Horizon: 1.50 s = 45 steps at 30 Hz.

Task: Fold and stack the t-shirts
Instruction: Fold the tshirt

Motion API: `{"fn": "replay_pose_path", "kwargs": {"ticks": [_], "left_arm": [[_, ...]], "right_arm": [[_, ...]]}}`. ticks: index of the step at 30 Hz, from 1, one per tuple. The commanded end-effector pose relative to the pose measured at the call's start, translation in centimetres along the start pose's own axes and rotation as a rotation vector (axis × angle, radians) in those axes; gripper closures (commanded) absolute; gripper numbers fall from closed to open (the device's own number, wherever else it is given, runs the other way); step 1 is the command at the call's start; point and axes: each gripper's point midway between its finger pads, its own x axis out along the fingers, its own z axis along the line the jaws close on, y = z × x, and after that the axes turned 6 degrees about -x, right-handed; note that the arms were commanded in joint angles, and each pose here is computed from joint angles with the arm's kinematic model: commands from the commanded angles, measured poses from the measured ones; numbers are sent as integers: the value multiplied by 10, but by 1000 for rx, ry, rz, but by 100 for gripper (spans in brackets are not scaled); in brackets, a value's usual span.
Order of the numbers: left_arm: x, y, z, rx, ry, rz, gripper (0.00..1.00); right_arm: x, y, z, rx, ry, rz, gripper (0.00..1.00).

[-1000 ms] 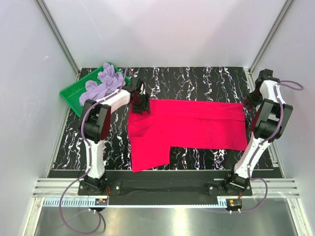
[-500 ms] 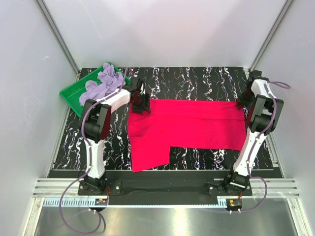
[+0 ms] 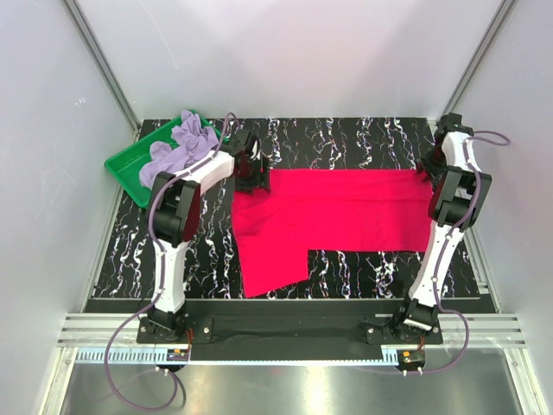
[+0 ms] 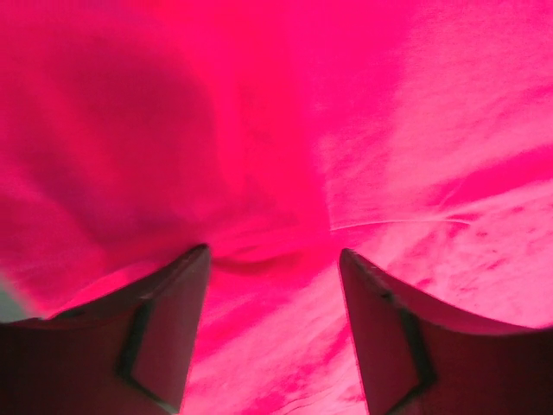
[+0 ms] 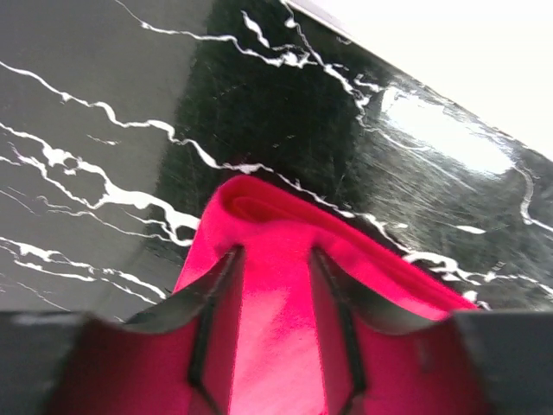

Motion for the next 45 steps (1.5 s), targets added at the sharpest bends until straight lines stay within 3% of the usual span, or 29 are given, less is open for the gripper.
{"fn": "replay_pose_path", "kwargs": {"ticks": [1, 2, 4, 8, 11, 16, 18, 22, 29, 33, 38, 41, 45], "left_arm": [[-25, -30, -4, 32, -54, -93, 29], [-34, -31, -7, 38, -61, -98, 26], [-56, -38, -12, 47, -79, -144, 17], [-94, -27, -10, 58, -146, -175, 15], [-125, -2, 0, 43, -189, -188, 16], [-150, 81, 28, -31, -191, -111, 21], [-170, 104, 23, -83, -122, -130, 27], [-164, 172, 34, -128, -87, -55, 40], [-145, 243, 24, -263, 36, 38, 42], [-137, 260, 16, -333, 88, 45, 43], [-124, 274, 0, -320, 100, 84, 42], [-116, 285, 1, -355, 47, 121, 41], [-119, 286, 7, -367, -30, 65, 41]], "right_arm": [[-19, -12, -22, -63, 65, -17, 52], [-27, -11, -25, -82, 72, -11, 49], [-55, -10, -40, -112, 116, -19, 26], [-96, -2, -55, -144, 105, -57, 9], [-126, 21, -54, -204, 66, -71, 4], [-171, 67, -41, -337, -54, -80, 3], [-190, 101, -29, -416, -122, -61, 4], [-217, 169, -14, -547, -264, -12, 6], [-240, 245, -33, -658, -395, 80, 8], [-242, 266, -57, -684, -406, 126, 9], [-249, 272, -74, -699, -427, 114, 9], [-255, 273, -80, -708, -436, 107, 9], [-257, 273, -84, -718, -443, 95, 9]]}}
